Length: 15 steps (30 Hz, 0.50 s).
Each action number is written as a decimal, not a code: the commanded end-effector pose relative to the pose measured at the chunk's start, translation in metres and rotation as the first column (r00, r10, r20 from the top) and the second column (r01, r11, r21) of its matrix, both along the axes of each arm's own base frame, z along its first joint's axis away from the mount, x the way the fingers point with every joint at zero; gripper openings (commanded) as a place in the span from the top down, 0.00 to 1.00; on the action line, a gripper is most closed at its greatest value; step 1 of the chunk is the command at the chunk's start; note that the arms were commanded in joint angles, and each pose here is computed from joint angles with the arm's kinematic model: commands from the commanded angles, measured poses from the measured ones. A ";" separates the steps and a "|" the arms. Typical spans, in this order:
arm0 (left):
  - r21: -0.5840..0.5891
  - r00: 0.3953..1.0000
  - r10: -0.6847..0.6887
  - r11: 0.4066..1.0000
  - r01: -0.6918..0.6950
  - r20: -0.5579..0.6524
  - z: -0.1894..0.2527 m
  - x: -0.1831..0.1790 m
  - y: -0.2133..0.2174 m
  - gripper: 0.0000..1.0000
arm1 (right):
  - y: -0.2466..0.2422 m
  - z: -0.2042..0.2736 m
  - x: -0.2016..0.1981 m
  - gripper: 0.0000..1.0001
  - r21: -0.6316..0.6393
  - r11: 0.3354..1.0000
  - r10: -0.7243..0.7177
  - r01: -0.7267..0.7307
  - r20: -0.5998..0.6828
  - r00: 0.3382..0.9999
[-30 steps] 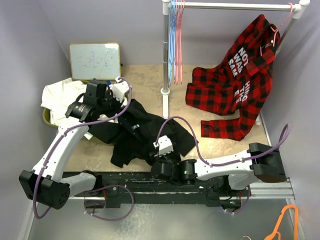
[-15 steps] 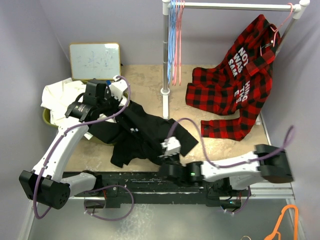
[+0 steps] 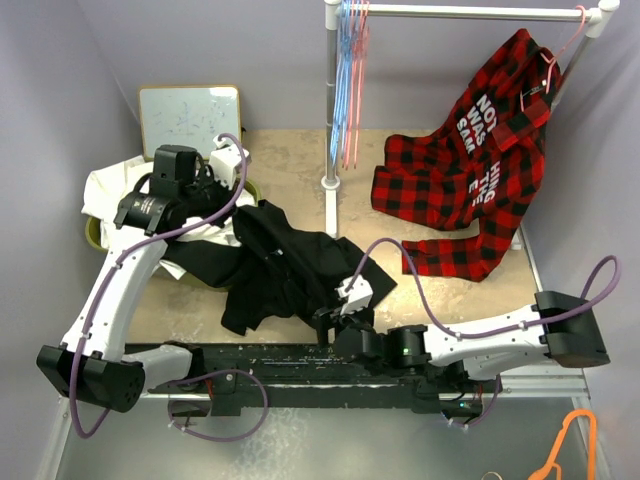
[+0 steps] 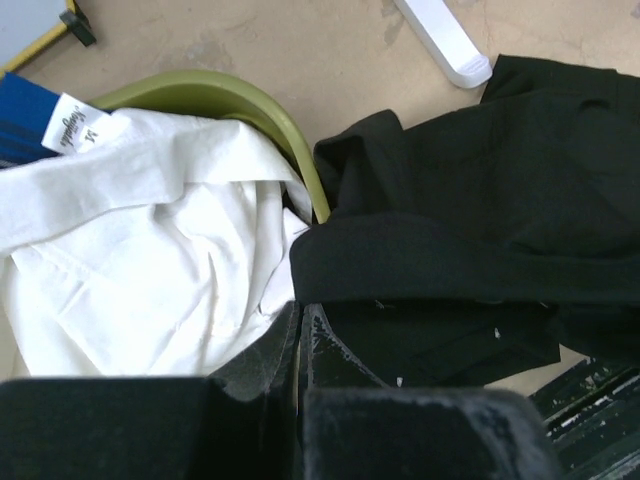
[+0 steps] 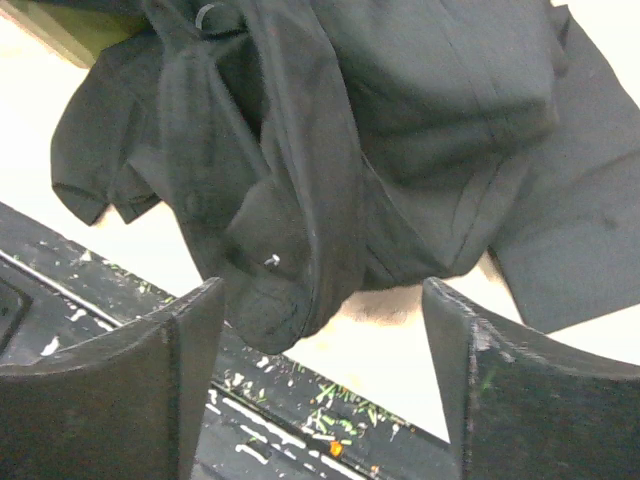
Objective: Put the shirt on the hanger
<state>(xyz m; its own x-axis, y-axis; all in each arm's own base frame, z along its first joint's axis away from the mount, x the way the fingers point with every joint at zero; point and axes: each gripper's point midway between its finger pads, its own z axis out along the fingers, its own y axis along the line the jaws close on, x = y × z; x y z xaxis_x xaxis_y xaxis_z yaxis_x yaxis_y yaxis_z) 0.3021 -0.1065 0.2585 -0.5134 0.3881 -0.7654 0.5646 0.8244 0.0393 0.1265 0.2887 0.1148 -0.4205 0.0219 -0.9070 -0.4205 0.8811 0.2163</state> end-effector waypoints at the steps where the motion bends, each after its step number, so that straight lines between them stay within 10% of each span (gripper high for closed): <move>1: -0.094 0.987 -0.152 0.983 0.157 0.052 0.031 -0.013 -0.023 1.00 | 0.013 0.037 0.012 0.02 -0.015 0.998 -0.059 0.061 0.087 0.994; 7: -0.066 0.992 -0.124 0.990 0.123 -0.011 0.007 -0.006 -0.019 1.00 | 0.032 0.078 0.036 0.00 0.131 0.985 0.096 -0.115 0.145 0.985; 15: -0.081 0.987 -0.158 0.984 0.157 -0.009 0.007 -0.013 -0.024 1.00 | 0.068 0.061 0.075 0.13 -0.033 0.994 0.113 -0.109 0.172 0.979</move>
